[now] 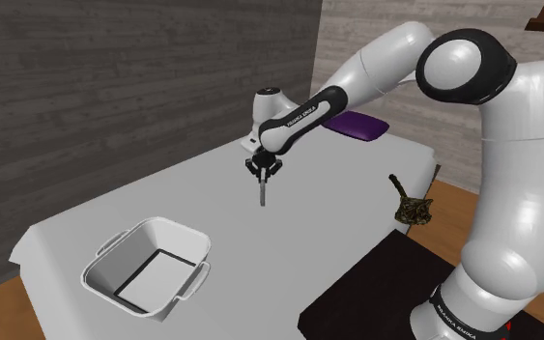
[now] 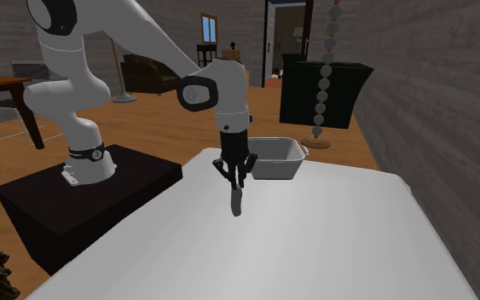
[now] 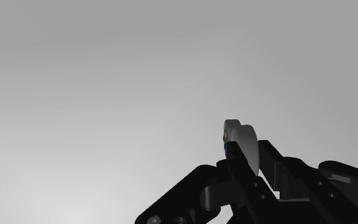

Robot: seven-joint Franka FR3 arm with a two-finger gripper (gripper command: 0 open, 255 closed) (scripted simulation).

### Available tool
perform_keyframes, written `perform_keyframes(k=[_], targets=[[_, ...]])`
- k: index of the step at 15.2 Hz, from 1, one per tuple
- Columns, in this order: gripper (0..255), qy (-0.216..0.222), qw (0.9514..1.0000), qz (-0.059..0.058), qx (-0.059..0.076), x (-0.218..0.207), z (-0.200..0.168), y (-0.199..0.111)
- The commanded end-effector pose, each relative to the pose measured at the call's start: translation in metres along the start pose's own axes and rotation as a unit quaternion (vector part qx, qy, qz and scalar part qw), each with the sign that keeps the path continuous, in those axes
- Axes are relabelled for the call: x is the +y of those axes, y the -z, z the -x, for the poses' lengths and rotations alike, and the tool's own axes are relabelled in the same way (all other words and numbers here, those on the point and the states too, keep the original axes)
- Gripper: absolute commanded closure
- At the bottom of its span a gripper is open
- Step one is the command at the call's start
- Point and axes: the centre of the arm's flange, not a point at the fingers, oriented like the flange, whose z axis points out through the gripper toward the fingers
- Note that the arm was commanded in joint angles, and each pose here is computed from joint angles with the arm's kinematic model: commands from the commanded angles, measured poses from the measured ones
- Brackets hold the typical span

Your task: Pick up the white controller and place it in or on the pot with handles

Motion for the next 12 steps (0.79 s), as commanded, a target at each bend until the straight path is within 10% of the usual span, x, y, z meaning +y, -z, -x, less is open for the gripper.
perform_keyframes(k=[1,8,9,12], targets=[[255,0.000,1.0000,0.000,0.000,0.001,0.000,0.011],[255,0.000,1.0000,0.000,0.000,0.001,0.003,0.036],[0,0.000,1.0000,0.000,0.000,0.001,0.003,0.036],[0,0.019,0.9997,0.004,0.014,-0.006,0.004,-0.003]])
